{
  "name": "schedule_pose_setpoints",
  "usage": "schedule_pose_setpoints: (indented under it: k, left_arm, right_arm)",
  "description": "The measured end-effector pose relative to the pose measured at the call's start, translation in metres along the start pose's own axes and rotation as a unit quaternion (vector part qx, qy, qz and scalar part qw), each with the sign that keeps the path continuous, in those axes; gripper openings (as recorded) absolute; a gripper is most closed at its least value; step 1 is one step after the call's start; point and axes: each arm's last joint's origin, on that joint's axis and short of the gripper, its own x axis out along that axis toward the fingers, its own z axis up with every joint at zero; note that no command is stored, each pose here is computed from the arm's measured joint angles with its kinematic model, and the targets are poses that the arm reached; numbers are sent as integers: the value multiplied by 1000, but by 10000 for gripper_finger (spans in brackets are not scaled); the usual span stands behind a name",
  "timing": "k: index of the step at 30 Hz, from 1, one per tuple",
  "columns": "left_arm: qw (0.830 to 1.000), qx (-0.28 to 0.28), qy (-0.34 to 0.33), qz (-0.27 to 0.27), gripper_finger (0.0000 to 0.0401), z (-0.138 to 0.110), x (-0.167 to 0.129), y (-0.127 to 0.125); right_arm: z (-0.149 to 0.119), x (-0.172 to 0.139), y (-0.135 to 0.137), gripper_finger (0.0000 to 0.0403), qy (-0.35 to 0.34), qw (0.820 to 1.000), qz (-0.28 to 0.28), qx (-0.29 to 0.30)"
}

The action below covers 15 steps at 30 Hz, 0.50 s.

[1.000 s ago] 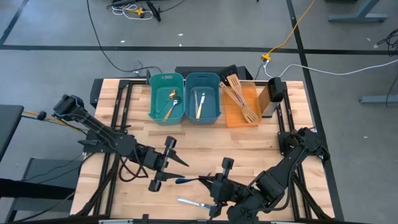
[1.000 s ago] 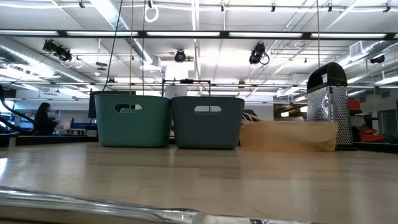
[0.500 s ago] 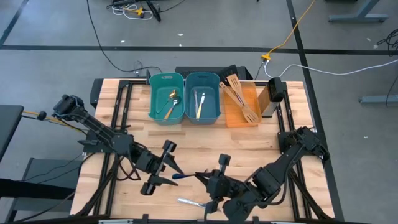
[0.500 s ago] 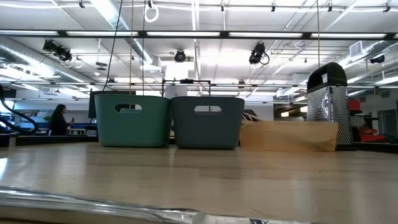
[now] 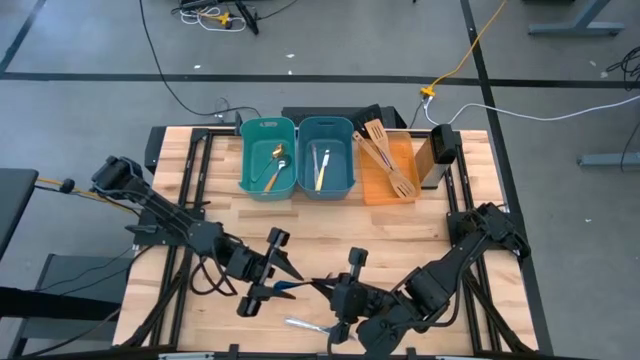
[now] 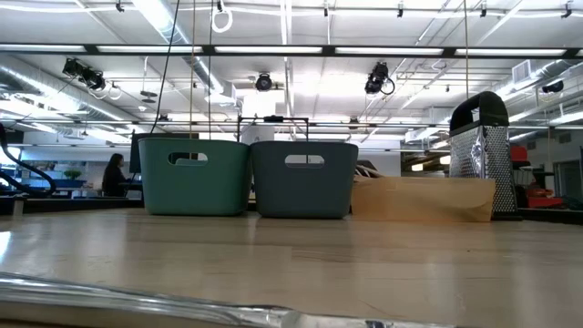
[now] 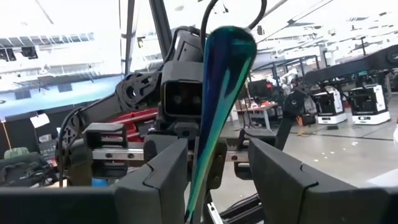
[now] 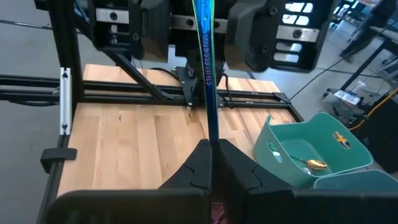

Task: Pick & Place Kitchen Items
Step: Put the blue spoon into the green bin

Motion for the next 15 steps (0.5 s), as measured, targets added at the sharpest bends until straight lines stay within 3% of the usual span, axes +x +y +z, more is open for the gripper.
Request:
schedule_pose_setpoints:
  k: [15]
  left_arm:
    - [1000, 1, 2, 17, 177, -11, 5, -3]
  right_arm:
    - [0, 2, -1, 17, 3, 1000, 6, 1]
